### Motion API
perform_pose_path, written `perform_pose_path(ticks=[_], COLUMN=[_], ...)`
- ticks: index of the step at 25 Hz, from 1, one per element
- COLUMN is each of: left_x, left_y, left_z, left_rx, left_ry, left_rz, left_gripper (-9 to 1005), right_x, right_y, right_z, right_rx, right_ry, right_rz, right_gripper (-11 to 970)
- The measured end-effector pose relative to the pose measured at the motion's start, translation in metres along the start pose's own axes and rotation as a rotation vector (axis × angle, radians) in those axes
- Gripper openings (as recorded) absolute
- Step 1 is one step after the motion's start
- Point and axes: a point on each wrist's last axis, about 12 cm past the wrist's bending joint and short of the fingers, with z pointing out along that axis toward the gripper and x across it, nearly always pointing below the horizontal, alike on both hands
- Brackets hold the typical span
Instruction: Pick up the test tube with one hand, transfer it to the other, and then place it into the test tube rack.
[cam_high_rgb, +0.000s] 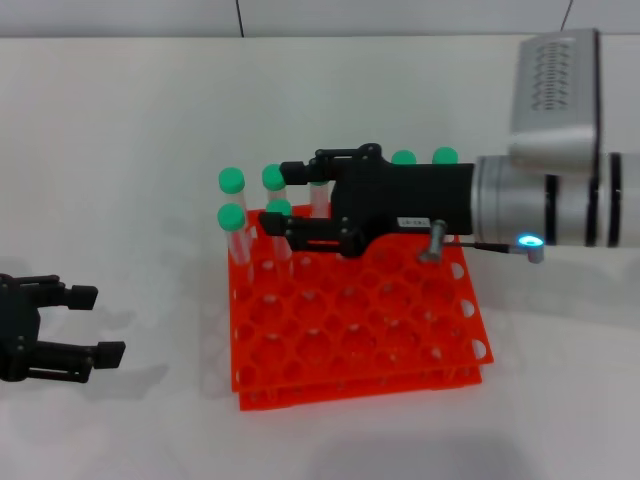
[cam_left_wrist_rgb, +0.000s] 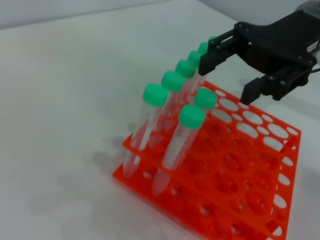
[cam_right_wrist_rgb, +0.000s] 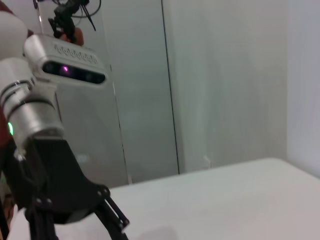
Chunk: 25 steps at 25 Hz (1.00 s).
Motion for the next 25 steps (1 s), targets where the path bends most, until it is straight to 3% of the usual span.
perform_pose_path(ticks=[5,12,13,14,25], left_x=[-0.004,-0.021,-0.023,-0.026,-0.039], left_y=[-0.002,-0.004,-0.005,-0.005,-0.008], left_z=[-0.002,0.0,0.002,0.004,0.01], left_rx=[0.01,0.027,0.033,0.041,0.077], left_ry=[-0.096,-0.27,-0.281,-0.292,-0.355], left_rz=[0.055,0.115,0.121,0.127,0.115], left_gripper=[892,889,889,889,888], right_x=[0.0,0.008,0.008,0.01,0.014], right_y=[0.003,-0.009,-0.009,-0.012,-0.021], right_z=[-0.031,-0.09,-0.09,-0.109,-0.143], right_rx=[0.002,0.05,0.05,0.068,0.139], right_ry=[-0.044,-0.045,-0.045,-0.047,-0.037], right_rz=[-0.006,0.031,0.031,0.037,0.048], right_gripper=[612,627,629,631,677])
